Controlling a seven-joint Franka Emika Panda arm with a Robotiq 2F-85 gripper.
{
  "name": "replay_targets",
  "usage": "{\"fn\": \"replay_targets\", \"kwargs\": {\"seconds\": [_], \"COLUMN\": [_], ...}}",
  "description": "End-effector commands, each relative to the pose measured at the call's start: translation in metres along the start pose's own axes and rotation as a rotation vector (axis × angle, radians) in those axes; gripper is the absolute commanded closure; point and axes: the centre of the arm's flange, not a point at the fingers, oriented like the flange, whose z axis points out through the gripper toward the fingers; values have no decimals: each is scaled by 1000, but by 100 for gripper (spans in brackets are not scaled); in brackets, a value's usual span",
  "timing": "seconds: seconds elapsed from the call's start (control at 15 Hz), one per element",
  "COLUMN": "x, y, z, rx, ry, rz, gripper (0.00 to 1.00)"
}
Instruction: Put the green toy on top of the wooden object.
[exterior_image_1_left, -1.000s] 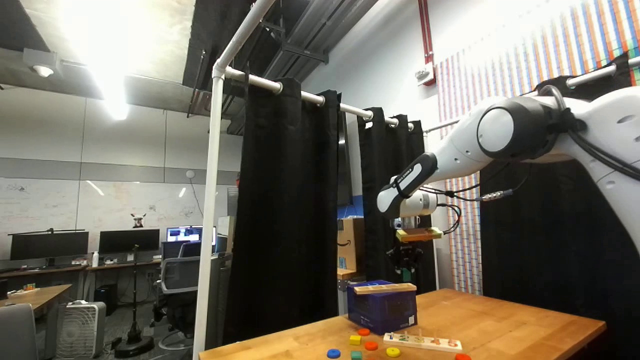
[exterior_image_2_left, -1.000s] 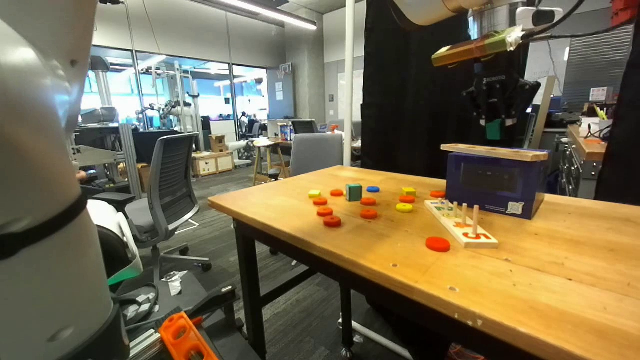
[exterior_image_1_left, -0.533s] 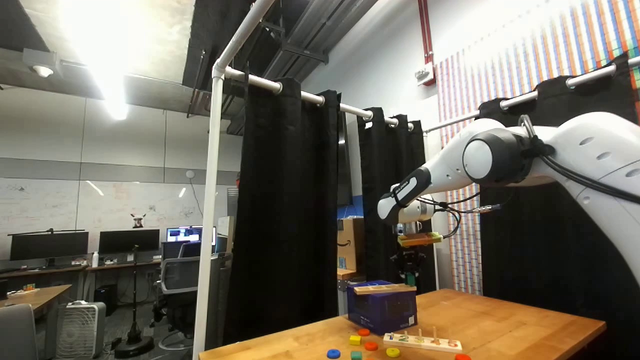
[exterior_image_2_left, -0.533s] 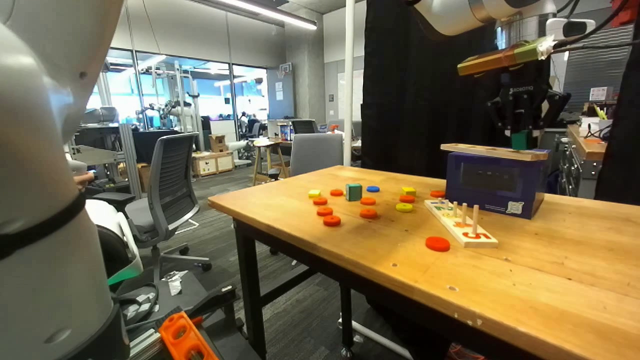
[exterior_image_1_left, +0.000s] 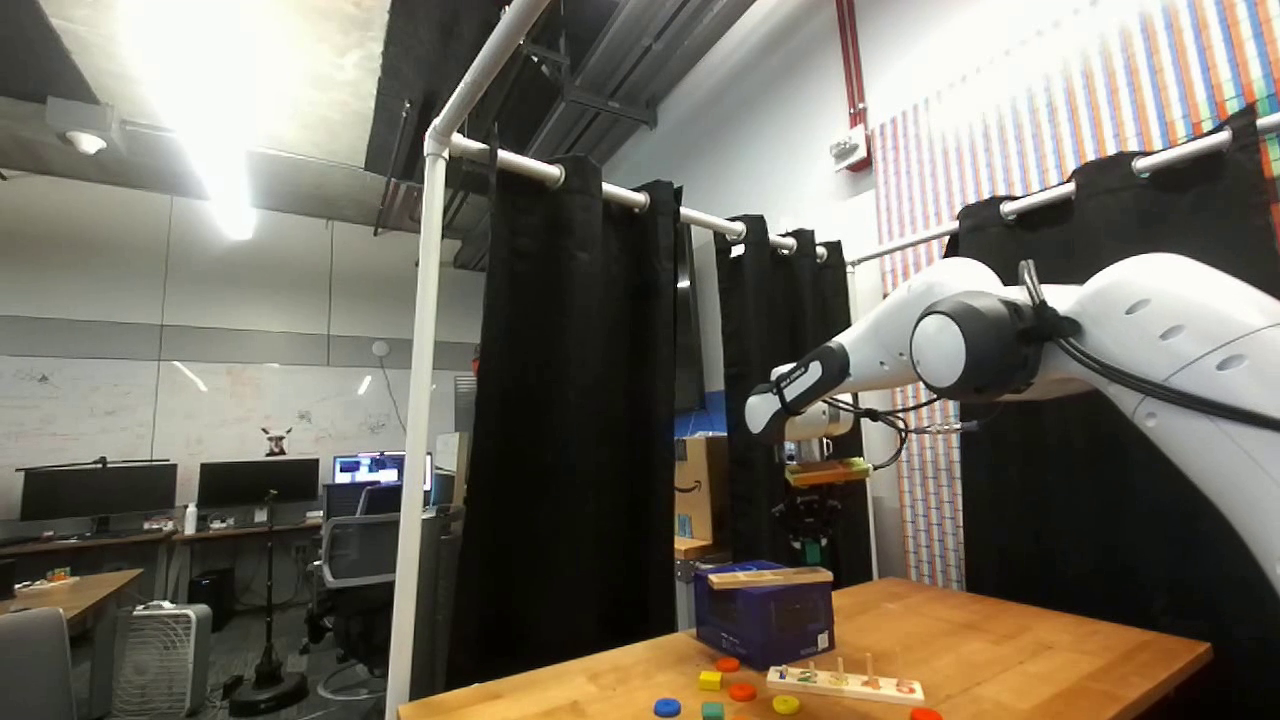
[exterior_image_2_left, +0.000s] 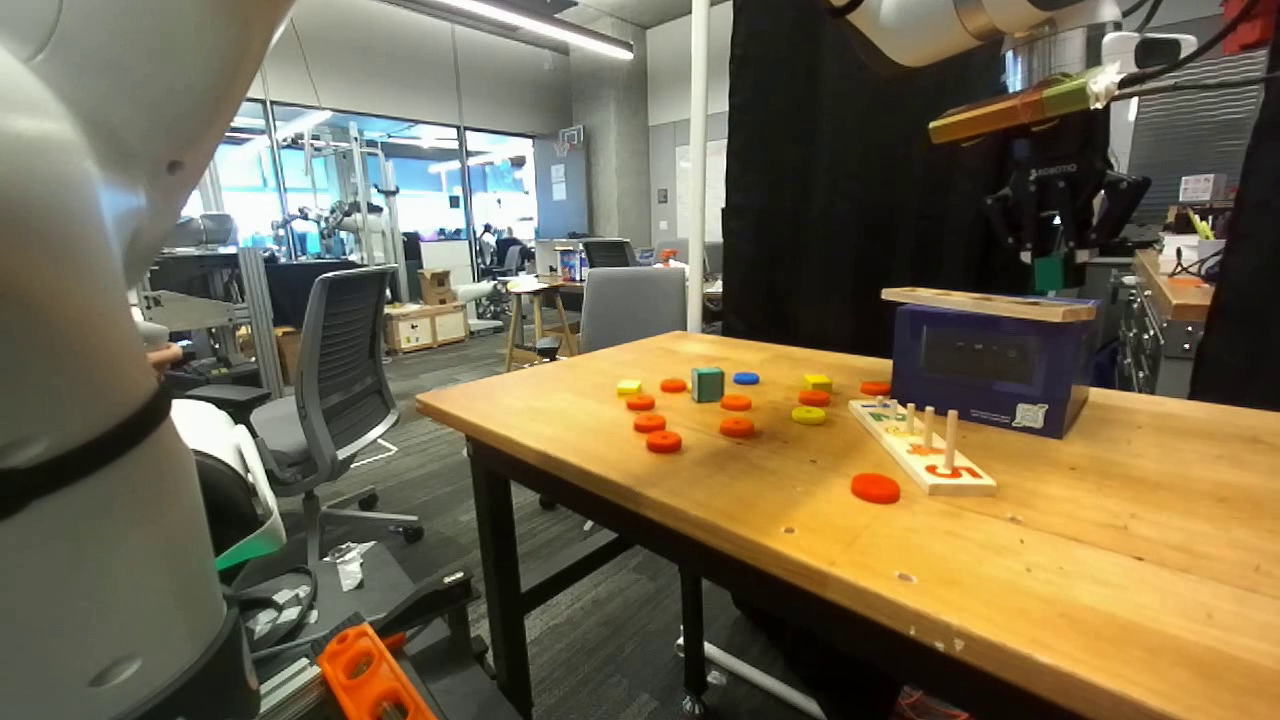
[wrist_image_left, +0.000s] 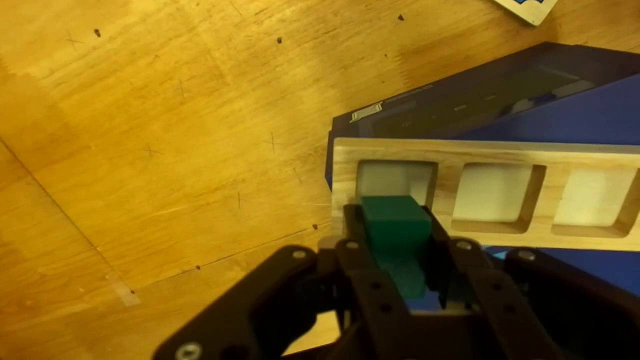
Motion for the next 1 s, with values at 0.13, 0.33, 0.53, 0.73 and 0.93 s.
{"fn": "replay_targets", "kwargs": {"seconds": [0.13,0.33,0.53,0.73,0.93], "x": [19,15,12,11,11], "y": [-2,-2,-5,-7,-7], "z": [-2,6,8,9,10], "rx": [14,32,40,40,44], "ry": [-19,-57,-80,-88,-94], "rz": [3,6,8,7,11], "gripper": [88,89,89,89,89]}}
